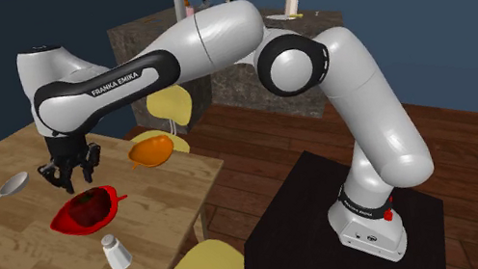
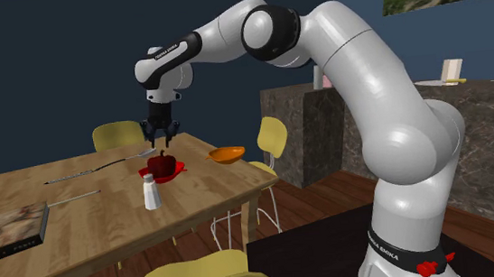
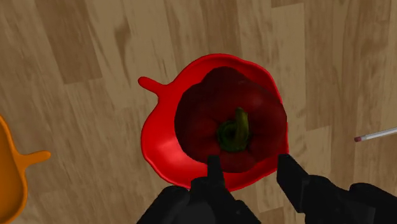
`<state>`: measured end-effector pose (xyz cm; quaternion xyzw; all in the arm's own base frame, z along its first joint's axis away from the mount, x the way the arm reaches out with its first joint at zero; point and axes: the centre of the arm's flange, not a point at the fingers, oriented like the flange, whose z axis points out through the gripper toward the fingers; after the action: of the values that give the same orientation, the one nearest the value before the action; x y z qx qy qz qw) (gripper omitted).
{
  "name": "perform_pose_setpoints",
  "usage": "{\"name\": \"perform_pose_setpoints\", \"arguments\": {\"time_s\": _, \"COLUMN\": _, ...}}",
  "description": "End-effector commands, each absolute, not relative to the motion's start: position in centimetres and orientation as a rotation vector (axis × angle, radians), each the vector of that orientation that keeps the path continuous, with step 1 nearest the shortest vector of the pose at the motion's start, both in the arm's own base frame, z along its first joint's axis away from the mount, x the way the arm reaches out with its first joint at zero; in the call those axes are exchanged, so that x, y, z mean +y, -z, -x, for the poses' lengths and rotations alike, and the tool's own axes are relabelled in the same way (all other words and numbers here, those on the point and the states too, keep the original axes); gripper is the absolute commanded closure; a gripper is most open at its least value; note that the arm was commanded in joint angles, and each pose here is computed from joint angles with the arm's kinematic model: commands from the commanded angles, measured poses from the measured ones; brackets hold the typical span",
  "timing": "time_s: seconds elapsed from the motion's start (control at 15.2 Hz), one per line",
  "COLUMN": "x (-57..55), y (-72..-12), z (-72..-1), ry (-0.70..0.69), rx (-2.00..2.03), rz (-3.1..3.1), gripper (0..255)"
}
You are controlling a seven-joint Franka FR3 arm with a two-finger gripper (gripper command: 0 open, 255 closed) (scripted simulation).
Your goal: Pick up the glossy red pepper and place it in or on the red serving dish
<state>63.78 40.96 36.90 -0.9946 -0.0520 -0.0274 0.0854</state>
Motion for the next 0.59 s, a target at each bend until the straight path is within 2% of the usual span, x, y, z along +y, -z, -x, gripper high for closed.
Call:
{"name": "perform_pose_setpoints", "arguments": {"time_s": 0.0, "x": 41.0, "y": -36.9, "z": -63.8, "ry": 0.082, "rx": -0.155, "rz": 2.965, "gripper": 0}}
{"name": "perform_pose_setpoints", "arguments": {"time_s": 0.26, "x": 41.0, "y": -36.9, "z": -63.8, "ry": 0.082, "rx": -0.155, "rz": 2.965, "gripper": 0}}
{"name": "perform_pose_setpoints", "arguments": {"time_s": 0.53, "x": 40.1, "y": -41.9, "z": -63.6, "ry": 0.082, "rx": -0.155, "rz": 2.965, "gripper": 0}}
